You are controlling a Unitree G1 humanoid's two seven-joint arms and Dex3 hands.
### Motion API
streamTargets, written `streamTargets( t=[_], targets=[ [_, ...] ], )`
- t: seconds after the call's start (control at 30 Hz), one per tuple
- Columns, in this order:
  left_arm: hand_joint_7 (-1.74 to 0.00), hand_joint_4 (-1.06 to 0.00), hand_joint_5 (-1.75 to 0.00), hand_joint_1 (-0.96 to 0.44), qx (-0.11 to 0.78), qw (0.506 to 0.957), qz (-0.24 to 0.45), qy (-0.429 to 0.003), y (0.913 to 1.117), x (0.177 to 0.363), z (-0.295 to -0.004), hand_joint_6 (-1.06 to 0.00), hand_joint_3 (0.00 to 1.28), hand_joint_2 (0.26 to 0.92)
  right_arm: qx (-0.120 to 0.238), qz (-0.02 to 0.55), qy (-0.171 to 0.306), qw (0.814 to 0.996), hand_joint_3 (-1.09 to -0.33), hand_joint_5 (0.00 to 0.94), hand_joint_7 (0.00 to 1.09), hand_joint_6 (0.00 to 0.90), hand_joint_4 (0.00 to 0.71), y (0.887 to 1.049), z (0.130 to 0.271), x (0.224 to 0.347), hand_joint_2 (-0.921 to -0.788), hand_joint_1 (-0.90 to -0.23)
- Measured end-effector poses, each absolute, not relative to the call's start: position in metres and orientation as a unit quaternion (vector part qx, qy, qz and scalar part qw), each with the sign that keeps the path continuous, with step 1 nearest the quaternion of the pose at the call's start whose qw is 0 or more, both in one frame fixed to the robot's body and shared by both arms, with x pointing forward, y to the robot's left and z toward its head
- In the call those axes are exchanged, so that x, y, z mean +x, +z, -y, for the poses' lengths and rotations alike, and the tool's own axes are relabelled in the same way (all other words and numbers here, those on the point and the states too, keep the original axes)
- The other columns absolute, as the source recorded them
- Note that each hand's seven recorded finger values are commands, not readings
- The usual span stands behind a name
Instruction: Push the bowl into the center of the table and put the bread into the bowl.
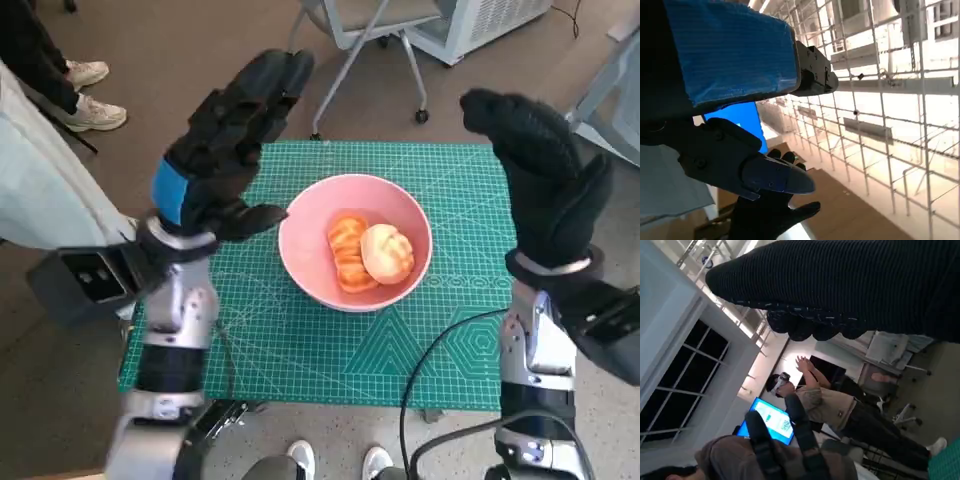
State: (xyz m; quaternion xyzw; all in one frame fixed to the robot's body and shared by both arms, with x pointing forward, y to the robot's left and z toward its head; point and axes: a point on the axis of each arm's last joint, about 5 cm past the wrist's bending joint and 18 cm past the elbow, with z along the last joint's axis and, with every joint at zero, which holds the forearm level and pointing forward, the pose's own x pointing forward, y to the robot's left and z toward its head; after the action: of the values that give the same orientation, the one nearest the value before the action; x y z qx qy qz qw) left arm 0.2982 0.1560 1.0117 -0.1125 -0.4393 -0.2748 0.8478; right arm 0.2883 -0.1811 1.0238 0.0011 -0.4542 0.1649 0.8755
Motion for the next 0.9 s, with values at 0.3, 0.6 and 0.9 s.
streamTargets(
  t=[0.3,0.6,0.9],
  targets=[
    [0.0,-0.1,0.0,-0.74,-0.09,0.851,0.447,-0.259,1.016,0.295,-0.155,-0.21,0.32,0.921,-0.008,0.461,0.164,0.872,-0.771,0.003,0.45,0.1,0.2,1.032,0.179,0.29,-0.921,-0.702],
    [0.0,-0.11,0.0,-0.74,-0.08,0.854,0.451,-0.246,1.02,0.292,-0.153,-0.21,0.33,0.921,-0.021,0.464,0.17,0.869,-0.763,0.001,0.44,0.113,0.192,1.037,0.174,0.291,-0.921,-0.715],
    [-0.01,-0.1,0.0,-0.74,-0.073,0.859,0.445,-0.241,1.022,0.29,-0.151,-0.22,0.34,0.921,-0.024,0.463,0.173,0.869,-0.761,0.0,0.42,0.113,0.188,1.04,0.174,0.29,-0.921,-0.707]
  ],
)
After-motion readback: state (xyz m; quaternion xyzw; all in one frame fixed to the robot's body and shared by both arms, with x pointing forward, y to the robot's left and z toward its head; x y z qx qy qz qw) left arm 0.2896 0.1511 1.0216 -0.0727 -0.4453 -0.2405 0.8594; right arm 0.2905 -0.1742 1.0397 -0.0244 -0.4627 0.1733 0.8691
